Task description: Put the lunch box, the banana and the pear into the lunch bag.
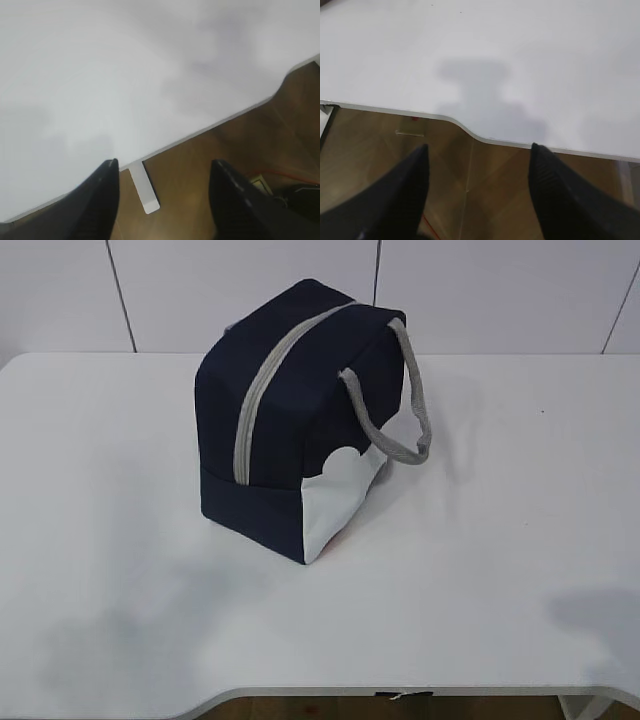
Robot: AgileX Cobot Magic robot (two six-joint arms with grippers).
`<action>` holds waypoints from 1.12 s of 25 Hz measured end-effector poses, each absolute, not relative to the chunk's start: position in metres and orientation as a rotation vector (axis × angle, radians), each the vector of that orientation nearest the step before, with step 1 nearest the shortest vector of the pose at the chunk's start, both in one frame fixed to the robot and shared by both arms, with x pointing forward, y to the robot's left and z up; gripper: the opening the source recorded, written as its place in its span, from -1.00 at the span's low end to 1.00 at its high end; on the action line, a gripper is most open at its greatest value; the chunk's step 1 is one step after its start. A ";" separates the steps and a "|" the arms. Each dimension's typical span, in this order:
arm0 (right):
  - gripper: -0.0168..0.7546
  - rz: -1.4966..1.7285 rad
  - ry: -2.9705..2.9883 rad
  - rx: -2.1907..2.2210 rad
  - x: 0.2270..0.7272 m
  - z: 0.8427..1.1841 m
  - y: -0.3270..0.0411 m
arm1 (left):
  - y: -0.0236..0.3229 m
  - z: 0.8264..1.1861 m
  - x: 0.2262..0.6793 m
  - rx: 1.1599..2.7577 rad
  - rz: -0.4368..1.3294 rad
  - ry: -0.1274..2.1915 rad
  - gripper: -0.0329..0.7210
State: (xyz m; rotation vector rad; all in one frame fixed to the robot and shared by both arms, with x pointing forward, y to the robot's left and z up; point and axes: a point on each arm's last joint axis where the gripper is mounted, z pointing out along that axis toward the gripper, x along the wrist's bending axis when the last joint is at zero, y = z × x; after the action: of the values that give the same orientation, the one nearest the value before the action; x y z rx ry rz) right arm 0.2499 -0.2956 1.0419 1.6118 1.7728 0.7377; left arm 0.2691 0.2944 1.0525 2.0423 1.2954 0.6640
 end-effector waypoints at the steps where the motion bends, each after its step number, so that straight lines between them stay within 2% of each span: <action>1: 0.34 0.742 1.768 1.607 0.249 1.042 -0.296 | 0.296 1.053 0.267 2.017 0.683 1.315 0.22; 13: 0.34 0.824 1.670 1.513 0.229 1.042 -0.294 | 0.307 1.055 0.232 1.643 0.985 1.537 0.19; 28: 0.34 0.822 1.669 1.512 0.229 1.042 -0.295 | 0.307 1.054 0.231 1.635 0.992 1.558 0.08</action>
State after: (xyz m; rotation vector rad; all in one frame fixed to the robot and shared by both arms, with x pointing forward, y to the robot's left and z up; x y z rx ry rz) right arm 0.2289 -0.2946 1.0419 1.5124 1.6691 0.8222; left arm 0.2312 0.3072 1.0539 1.6348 1.5577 0.9916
